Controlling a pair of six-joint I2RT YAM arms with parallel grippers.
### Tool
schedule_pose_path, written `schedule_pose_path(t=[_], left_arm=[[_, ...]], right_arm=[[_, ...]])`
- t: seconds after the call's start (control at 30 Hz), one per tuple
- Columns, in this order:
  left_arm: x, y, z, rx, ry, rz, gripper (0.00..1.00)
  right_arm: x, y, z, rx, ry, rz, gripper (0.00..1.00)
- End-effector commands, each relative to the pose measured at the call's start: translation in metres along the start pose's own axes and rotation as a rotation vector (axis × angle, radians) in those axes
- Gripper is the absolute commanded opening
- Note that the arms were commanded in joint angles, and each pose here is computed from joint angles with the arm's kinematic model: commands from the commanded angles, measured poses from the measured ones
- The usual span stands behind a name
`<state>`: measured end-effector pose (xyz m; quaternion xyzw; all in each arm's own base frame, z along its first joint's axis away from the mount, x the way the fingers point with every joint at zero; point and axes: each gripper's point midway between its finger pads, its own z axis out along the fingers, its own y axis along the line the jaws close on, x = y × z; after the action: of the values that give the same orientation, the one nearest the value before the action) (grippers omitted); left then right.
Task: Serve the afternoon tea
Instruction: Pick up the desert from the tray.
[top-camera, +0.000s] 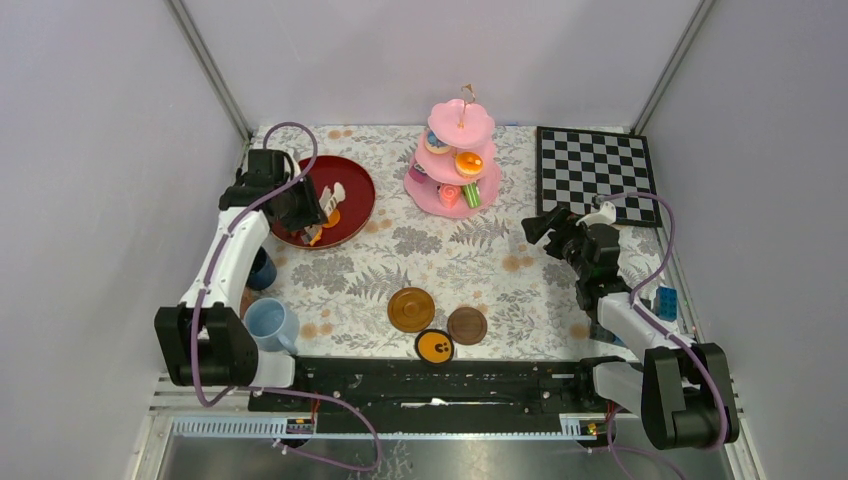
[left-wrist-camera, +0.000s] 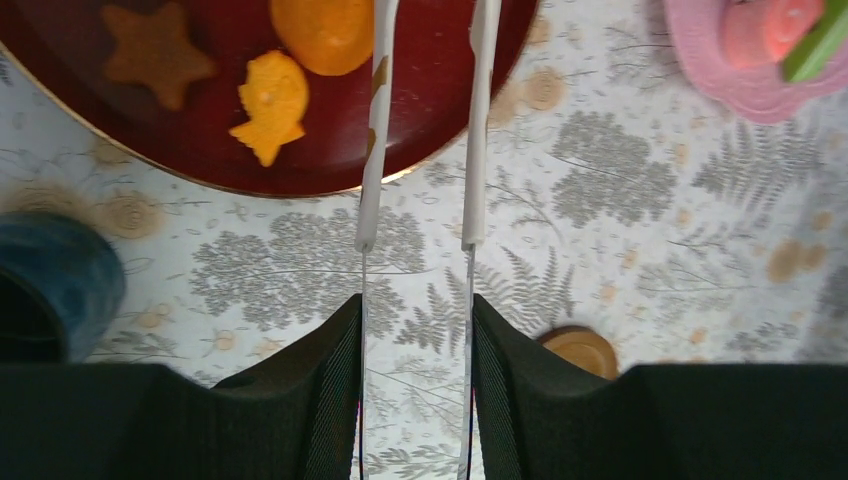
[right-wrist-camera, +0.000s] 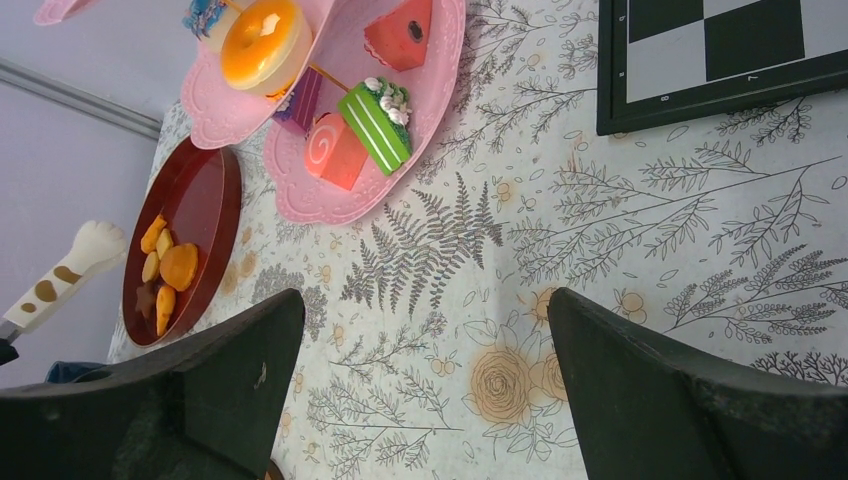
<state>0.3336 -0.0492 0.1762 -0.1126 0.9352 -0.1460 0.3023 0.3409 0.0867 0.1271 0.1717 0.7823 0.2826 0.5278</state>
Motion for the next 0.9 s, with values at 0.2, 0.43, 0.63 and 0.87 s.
schedule_pose_path(t=[0.2, 0.43, 0.63, 0.87], left_arm=[[-0.022, 0.032, 0.008, -0.174, -0.040, 0.096, 0.41], [-0.029, 0.036, 0.019, -0.189, -0.069, 0.075, 0.41], [-0.029, 0.041, 0.032, -0.211, -0.061, 0.075, 0.41], [-0.024, 0.041, 0.041, -0.231, -0.037, 0.096, 0.43]], right_arm=[[-0.006, 0.008, 0.002, -0.047, -0.021, 0.005, 0.98], [-0.006, 0.009, 0.001, -0.052, -0.021, 0.008, 0.98], [-0.006, 0.010, 0.001, -0.055, -0.024, 0.008, 0.98], [-0.005, 0.009, 0.002, -0.056, -0.020, 0.015, 0.98]])
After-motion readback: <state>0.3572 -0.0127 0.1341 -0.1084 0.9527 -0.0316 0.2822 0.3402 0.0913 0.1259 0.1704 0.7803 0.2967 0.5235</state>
